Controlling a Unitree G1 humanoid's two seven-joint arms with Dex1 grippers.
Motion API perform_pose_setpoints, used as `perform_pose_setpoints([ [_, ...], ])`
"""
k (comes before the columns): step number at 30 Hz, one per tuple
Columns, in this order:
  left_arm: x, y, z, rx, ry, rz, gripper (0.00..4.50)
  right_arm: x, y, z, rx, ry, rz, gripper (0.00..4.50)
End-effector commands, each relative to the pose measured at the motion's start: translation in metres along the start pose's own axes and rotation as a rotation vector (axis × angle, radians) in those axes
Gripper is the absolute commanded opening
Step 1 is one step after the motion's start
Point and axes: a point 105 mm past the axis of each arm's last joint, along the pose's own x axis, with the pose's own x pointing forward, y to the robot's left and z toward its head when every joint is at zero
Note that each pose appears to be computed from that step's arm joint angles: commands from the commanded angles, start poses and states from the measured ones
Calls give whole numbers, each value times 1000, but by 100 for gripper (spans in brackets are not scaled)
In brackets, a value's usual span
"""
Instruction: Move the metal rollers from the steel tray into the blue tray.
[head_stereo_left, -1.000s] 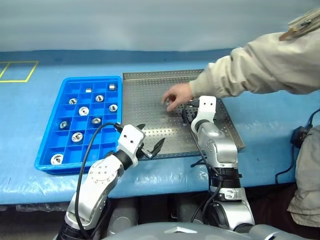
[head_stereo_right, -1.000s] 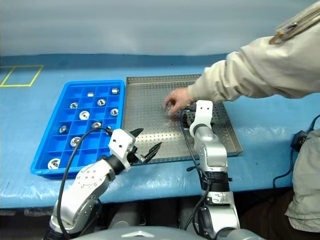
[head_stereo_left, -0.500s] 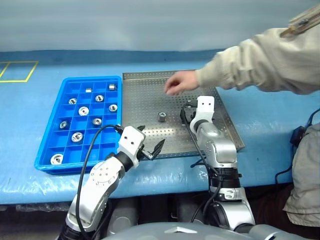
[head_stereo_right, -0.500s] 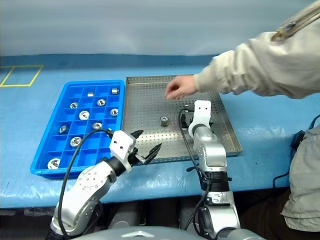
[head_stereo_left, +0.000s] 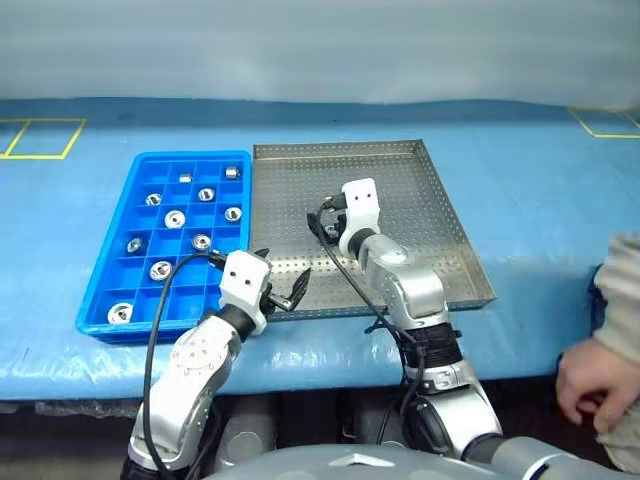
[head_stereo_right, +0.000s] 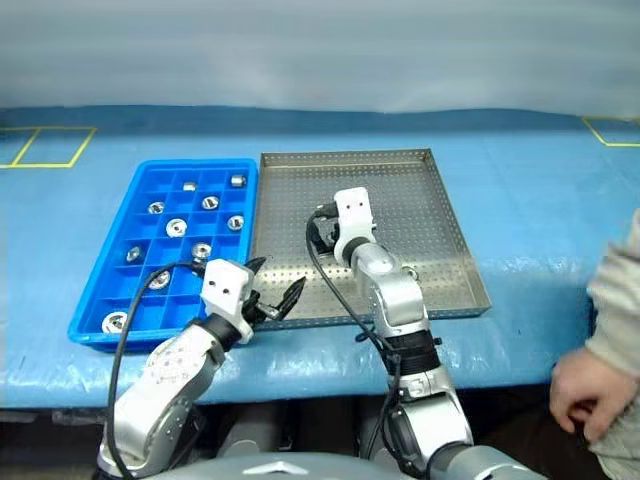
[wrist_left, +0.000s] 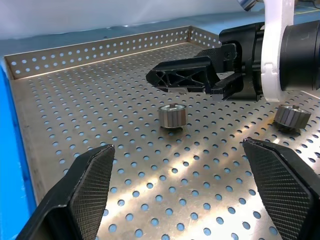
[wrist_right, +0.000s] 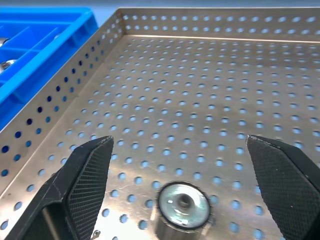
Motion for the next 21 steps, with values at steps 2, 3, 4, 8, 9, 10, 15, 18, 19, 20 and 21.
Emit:
perform_pose_setpoints([
  [2,-7,-2,19,17,-77,20,450,6,-3,3,0,-21,-21,448],
  [3,-8,-2,18,15,-76,23,450,7,-6,2,-1,-16,-34,448],
  [4,-9,-2,18,14,-75,24,450,8,-9,0,0,-11,-47,448],
  [8,-10,-1,17,15,-69,29,450,6,-24,-14,-1,27,-109,448],
  [9,-10,-1,17,15,-69,30,450,5,-26,-18,1,37,-116,448],
  [10,-10,-1,16,15,-69,30,450,5,-27,-20,3,43,-119,448],
  [15,-10,-2,16,17,-68,24,450,0,-22,-29,18,66,-98,315],
  [18,-11,-1,17,16,-74,33,450,-1,-13,-25,9,59,-60,220],
  [19,-11,0,18,16,-76,37,450,-2,-10,-23,5,56,-48,192],
  [20,-12,1,19,19,-82,48,450,-2,-7,-20,-3,50,-35,170],
  [21,-14,4,20,23,-90,68,450,-1,-3,-16,-10,40,-22,171],
])
